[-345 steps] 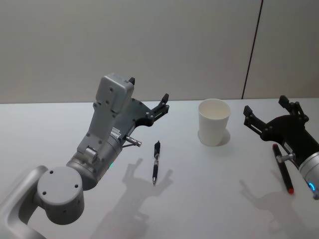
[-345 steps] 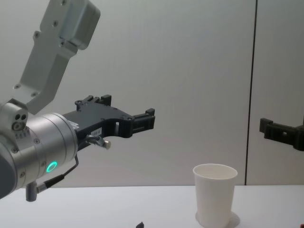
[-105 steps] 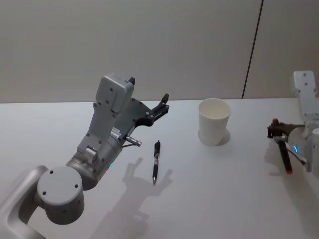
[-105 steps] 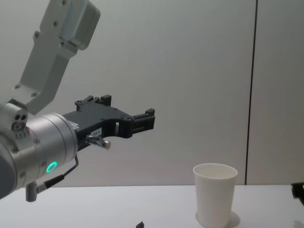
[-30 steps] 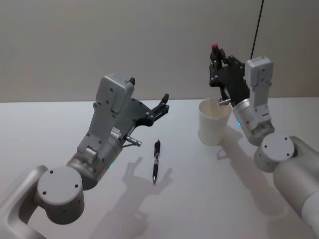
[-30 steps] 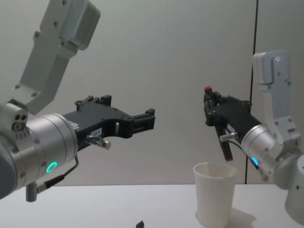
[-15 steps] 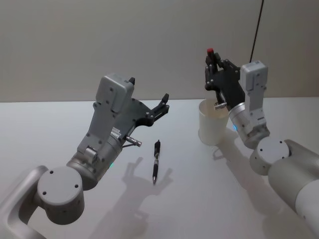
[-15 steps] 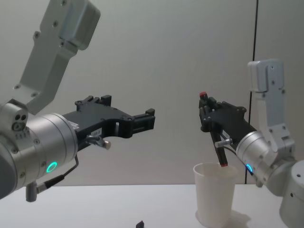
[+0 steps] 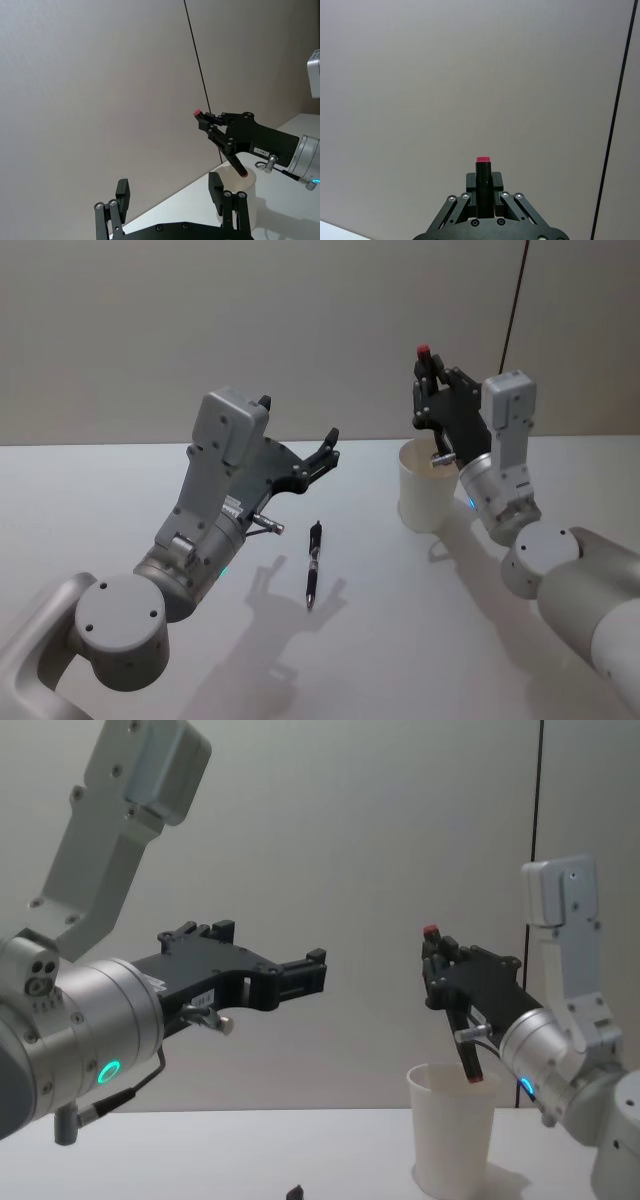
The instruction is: Place the pen into the pen holder.
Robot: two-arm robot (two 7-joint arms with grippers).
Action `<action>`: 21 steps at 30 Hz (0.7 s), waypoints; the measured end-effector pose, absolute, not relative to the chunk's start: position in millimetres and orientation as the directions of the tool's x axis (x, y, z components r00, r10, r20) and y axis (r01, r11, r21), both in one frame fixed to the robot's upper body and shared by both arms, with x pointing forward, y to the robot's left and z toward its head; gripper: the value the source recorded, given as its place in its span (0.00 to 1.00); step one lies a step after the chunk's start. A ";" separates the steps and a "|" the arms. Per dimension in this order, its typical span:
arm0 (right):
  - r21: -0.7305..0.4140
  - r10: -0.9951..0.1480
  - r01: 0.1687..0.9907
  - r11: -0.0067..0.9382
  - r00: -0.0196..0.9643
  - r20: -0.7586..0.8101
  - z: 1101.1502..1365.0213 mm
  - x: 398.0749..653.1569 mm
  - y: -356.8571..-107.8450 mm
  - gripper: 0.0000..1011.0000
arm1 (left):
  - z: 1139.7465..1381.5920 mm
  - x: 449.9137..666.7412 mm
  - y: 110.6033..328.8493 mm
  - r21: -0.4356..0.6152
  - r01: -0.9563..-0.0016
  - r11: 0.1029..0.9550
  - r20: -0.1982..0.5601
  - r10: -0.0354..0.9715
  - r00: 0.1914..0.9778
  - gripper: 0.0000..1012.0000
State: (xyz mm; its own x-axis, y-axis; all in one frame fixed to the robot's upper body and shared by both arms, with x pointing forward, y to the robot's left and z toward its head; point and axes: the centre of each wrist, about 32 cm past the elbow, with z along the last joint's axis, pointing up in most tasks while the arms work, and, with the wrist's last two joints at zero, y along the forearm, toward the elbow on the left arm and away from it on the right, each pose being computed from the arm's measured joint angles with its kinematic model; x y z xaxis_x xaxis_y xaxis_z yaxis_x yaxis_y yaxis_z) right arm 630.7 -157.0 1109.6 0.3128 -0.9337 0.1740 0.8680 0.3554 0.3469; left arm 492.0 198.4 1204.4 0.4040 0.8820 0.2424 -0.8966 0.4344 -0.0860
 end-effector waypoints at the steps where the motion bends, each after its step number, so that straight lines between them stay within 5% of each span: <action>1: 0.346 -0.934 0.869 0.355 0.312 0.173 1109.2 630.5 -157.1 0.17 | 1204.4 492.0 198.4 -0.086 -0.897 0.434 0.242 0.882 0.404 0.99; 11: 0.334 -0.937 0.877 0.347 0.307 0.166 1106.1 628.6 -157.2 0.18 | 1204.5 492.0 198.4 -0.086 -0.897 0.434 0.242 0.882 0.404 0.99; 21: 0.324 -0.939 0.882 0.342 0.306 0.160 1103.8 627.1 -156.5 0.48 | 1204.5 492.0 198.4 -0.086 -0.897 0.434 0.242 0.882 0.404 0.99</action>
State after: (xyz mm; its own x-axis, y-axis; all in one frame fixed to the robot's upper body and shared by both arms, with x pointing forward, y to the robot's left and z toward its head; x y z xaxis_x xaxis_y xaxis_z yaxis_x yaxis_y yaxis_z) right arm 627.1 -156.5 1103.8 0.3058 -0.9386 0.1596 0.8821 0.3424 0.3235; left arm 492.0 198.4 1204.5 0.4040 0.8820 0.2425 -0.8966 0.4343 -0.0860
